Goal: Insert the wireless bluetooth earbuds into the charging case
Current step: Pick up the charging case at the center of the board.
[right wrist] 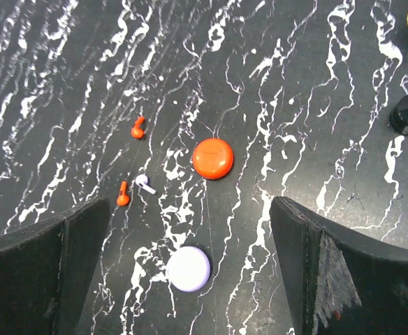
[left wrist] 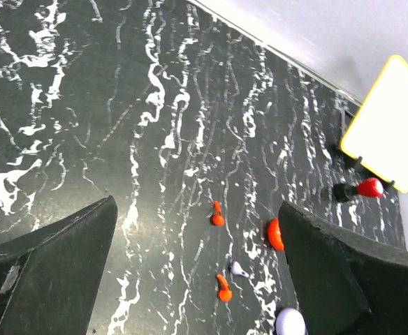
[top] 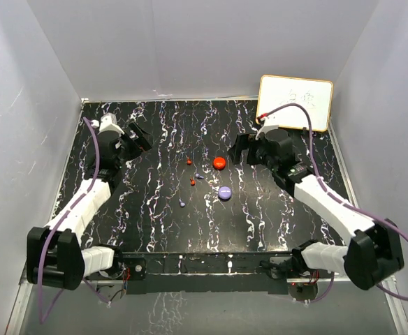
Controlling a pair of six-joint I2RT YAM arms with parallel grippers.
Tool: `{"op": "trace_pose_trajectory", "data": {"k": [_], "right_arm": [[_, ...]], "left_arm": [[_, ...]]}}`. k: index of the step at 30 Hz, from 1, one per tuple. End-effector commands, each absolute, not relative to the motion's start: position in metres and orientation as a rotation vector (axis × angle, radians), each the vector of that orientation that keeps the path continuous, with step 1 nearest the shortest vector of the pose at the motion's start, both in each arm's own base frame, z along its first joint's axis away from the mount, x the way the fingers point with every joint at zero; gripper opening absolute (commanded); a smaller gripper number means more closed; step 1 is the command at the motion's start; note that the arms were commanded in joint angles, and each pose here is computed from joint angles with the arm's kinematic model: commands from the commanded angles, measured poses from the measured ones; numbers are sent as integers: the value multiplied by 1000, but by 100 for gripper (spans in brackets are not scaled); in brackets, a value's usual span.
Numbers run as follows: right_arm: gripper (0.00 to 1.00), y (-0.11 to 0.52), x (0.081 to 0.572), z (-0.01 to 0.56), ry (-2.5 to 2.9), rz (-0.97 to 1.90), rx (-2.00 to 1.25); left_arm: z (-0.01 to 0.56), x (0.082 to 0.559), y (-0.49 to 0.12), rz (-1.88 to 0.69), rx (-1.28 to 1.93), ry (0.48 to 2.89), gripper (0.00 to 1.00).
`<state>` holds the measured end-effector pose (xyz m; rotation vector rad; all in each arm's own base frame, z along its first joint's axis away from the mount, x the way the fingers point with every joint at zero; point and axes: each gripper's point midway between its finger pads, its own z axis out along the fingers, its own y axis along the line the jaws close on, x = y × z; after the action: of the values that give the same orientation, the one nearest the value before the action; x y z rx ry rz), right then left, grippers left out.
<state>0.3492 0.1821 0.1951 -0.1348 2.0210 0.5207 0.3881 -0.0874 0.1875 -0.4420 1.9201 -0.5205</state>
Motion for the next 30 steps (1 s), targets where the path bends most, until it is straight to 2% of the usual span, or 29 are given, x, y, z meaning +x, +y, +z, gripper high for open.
{"op": "trace_pose_trajectory", "data": {"k": [1, 6, 9, 10, 11, 12, 16, 19, 25, 30], "right_arm": [[98, 178, 334, 213, 1965, 521, -116], [98, 175, 307, 202, 2015, 524, -129], [98, 169, 300, 197, 2020, 510, -122], [98, 167, 299, 194, 2024, 501, -119], [98, 166, 299, 193, 2028, 492, -118], [98, 165, 300, 191, 2034, 484, -115], [98, 164, 305, 187, 2048, 457, -100], [98, 161, 309, 181, 2052, 435, -83], [98, 167, 307, 157, 2106, 449, -117], [98, 183, 301, 131, 2188, 516, -171]], "left_arm": [[209, 365, -107, -628, -343, 1901, 99], [188, 338, -131, -849, -389, 1946, 99], [186, 330, -147, -967, -335, 1934, 87], [186, 329, -149, -981, -331, 1936, 91], [187, 328, -151, -974, -321, 1940, 98], [188, 328, -152, -952, -310, 1945, 99], [195, 331, -149, -824, -262, 1959, 99], [197, 331, -155, -830, -238, 1937, 99], [166, 321, -189, -722, -109, 2099, 99], [165, 317, -195, -703, -90, 2074, 99]]}}
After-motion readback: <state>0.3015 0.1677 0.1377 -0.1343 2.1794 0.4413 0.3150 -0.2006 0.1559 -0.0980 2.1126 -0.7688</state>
